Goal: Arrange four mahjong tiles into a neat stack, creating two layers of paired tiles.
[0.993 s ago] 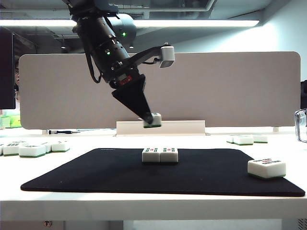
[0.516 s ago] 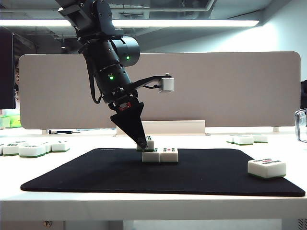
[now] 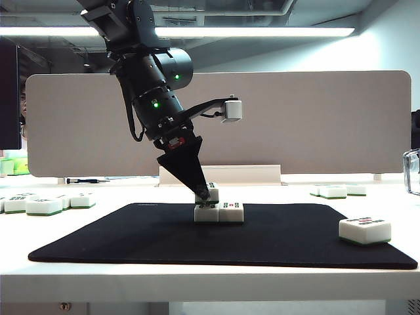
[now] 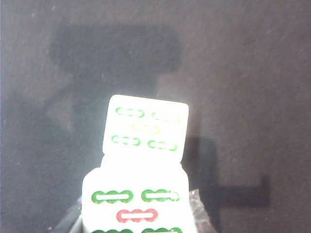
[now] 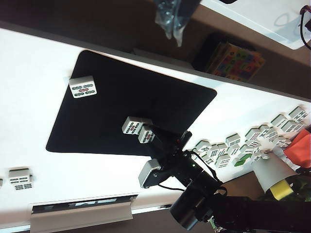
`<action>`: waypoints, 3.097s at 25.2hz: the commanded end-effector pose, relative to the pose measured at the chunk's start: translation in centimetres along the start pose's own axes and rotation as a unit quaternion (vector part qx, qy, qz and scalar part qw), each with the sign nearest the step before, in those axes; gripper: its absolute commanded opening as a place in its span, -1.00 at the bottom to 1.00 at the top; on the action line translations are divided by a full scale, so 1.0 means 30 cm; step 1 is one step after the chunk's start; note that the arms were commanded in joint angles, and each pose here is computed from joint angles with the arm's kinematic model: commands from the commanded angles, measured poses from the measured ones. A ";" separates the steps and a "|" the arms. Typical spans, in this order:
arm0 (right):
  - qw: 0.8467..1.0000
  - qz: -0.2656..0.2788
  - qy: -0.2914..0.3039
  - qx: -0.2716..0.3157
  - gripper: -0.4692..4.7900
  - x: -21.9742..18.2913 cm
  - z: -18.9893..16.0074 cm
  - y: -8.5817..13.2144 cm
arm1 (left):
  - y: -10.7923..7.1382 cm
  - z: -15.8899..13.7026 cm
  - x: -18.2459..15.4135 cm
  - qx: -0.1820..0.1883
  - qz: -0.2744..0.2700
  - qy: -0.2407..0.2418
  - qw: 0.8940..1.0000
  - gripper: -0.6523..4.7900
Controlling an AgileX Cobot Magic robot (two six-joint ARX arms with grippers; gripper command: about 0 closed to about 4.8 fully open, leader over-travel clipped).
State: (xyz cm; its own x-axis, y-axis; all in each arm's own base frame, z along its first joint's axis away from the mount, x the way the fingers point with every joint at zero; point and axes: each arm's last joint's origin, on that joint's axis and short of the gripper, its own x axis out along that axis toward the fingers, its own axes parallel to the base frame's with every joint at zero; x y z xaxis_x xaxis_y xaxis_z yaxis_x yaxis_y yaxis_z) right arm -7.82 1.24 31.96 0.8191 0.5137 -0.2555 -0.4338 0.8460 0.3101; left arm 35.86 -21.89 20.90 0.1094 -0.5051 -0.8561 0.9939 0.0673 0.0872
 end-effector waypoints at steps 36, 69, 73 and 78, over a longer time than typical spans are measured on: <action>1.000 0.001 -0.012 -0.007 -0.83 -0.009 -0.003 0.005 | -0.376 0.430 0.223 -0.081 0.063 -0.054 0.993 0.26; 1.000 0.001 -0.012 -0.008 -0.83 -0.009 -0.003 0.005 | -0.346 0.414 0.336 -0.336 0.109 -0.077 0.932 -0.29; 1.000 0.001 -0.012 -0.008 -0.83 -0.009 -0.003 0.005 | -0.311 0.396 0.318 -0.412 0.147 -0.083 0.895 -0.29; 1.000 0.001 -0.012 -0.007 -0.83 -0.009 -0.003 0.005 | -0.270 0.364 0.306 -0.468 0.156 -0.081 0.866 -0.29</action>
State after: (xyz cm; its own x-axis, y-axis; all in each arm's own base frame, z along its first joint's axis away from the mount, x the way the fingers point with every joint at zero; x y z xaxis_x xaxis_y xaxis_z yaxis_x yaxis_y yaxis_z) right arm -7.82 1.24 31.96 0.8190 0.5137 -0.2558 -0.4337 0.8459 0.3103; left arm 28.88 -36.61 17.39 0.4380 -0.4449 -0.7812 0.5090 0.8390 -0.1925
